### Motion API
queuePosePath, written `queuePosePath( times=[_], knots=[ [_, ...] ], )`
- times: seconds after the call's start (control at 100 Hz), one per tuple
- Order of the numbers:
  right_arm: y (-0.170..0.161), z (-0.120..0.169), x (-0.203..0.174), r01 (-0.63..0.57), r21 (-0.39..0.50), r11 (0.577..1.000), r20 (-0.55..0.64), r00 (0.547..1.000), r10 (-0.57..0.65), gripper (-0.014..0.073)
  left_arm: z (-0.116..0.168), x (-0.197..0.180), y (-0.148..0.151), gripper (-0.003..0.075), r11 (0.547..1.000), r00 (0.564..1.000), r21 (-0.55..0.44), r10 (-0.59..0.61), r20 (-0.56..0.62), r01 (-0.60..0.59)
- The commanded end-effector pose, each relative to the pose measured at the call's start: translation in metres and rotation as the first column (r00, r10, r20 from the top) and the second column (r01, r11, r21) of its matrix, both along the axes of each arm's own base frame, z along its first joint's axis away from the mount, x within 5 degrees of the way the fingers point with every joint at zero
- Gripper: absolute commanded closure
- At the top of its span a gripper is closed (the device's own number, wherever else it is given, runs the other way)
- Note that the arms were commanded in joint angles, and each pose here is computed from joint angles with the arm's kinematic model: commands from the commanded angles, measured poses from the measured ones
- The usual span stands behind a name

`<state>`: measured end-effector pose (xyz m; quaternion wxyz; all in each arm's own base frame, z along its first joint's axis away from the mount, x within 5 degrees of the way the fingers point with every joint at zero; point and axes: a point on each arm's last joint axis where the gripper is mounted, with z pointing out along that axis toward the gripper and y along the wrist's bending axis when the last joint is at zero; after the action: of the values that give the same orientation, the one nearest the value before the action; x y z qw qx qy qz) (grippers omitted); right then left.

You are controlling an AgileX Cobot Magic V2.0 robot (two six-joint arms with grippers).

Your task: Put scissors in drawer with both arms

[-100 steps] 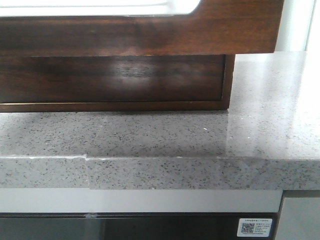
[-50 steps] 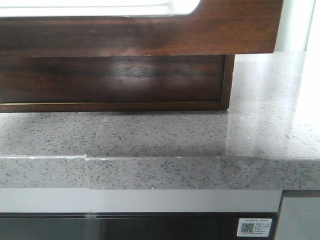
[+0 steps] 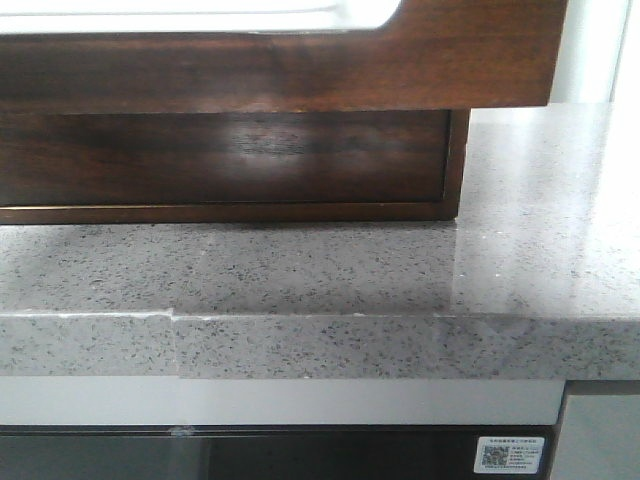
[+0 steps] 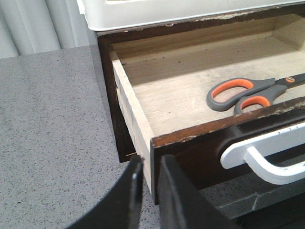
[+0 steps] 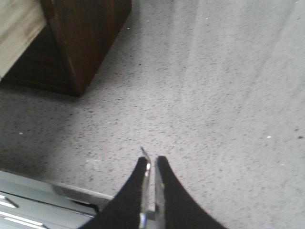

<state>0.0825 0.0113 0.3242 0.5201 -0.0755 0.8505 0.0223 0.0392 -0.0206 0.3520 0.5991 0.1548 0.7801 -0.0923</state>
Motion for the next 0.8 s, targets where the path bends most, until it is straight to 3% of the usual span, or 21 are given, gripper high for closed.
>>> queuePosePath(
  times=[0.0,0.56,0.69,0.79],
  knots=[
    [-0.002,0.014,0.002,0.000,-0.034,0.999,0.106,0.994,0.004,0.0664,0.012,0.003,-0.001,0.0741,0.999,0.998,-0.035,-0.001,0.059,0.003],
    [-0.002,0.014,0.002,0.002,-0.035,0.999,0.099,0.995,0.002,0.0664,0.013,-0.001,0.001,0.0741,1.000,0.997,-0.023,0.008,0.079,-0.006],
    [-0.002,0.014,0.002,0.002,-0.035,0.999,0.099,0.995,0.002,0.0664,-0.002,-0.004,0.005,0.0741,0.998,0.989,-0.026,0.058,0.137,-0.055],
    [-0.002,0.014,0.002,0.002,-0.035,0.999,0.098,0.995,0.002,0.0664,-0.033,0.000,0.009,0.0741,0.992,0.970,-0.023,0.124,0.209,-0.122]
  ],
)
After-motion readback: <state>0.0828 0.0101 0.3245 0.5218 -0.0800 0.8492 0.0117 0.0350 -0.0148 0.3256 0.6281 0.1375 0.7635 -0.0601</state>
